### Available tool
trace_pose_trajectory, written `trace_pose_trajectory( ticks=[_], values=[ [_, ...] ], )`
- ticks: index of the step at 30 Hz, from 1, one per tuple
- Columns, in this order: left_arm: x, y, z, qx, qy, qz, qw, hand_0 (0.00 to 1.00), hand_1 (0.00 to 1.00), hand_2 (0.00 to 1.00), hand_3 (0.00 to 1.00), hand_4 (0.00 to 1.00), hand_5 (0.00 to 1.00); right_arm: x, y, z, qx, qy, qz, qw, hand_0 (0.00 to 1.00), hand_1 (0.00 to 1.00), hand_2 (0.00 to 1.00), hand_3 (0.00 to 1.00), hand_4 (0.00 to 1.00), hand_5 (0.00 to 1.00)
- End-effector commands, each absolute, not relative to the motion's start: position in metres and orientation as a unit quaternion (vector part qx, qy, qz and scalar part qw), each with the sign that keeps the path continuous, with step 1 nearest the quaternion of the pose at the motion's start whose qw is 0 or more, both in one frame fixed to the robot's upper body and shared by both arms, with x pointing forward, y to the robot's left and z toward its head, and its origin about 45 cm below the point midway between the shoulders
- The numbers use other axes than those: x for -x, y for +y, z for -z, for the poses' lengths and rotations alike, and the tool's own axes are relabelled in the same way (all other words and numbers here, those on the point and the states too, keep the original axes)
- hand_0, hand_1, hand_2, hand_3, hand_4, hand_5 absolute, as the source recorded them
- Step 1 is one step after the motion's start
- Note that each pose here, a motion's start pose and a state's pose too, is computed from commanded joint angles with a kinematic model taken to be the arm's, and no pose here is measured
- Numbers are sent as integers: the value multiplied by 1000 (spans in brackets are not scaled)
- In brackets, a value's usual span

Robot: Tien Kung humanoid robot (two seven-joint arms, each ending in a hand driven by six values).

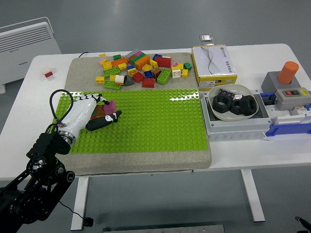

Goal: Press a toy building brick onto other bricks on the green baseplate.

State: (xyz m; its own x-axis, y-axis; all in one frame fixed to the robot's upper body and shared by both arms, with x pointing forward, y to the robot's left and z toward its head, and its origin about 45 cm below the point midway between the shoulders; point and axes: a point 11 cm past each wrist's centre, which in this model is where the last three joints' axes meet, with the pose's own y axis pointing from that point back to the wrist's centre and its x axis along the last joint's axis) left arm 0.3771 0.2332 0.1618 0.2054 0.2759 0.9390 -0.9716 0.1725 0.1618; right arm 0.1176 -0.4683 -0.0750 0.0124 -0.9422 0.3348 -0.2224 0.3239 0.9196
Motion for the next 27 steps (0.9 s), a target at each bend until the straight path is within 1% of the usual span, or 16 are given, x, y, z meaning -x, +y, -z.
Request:
trace_pose_trajectory(
  ticks=[13, 27],
  values=[
    [-379, 236, -165, -425, -411, -485, 644, 944, 943, 905, 664, 887, 926, -117, -468, 75, -473, -615, 339, 532, 679, 621, 662, 680, 714, 904],
    [-378, 247, -190, -387, -389, -529, 648, 939, 942, 907, 661, 890, 906, -112, -467, 77, -471, -613, 342, 534, 679, 621, 662, 679, 714, 904]
  ],
)
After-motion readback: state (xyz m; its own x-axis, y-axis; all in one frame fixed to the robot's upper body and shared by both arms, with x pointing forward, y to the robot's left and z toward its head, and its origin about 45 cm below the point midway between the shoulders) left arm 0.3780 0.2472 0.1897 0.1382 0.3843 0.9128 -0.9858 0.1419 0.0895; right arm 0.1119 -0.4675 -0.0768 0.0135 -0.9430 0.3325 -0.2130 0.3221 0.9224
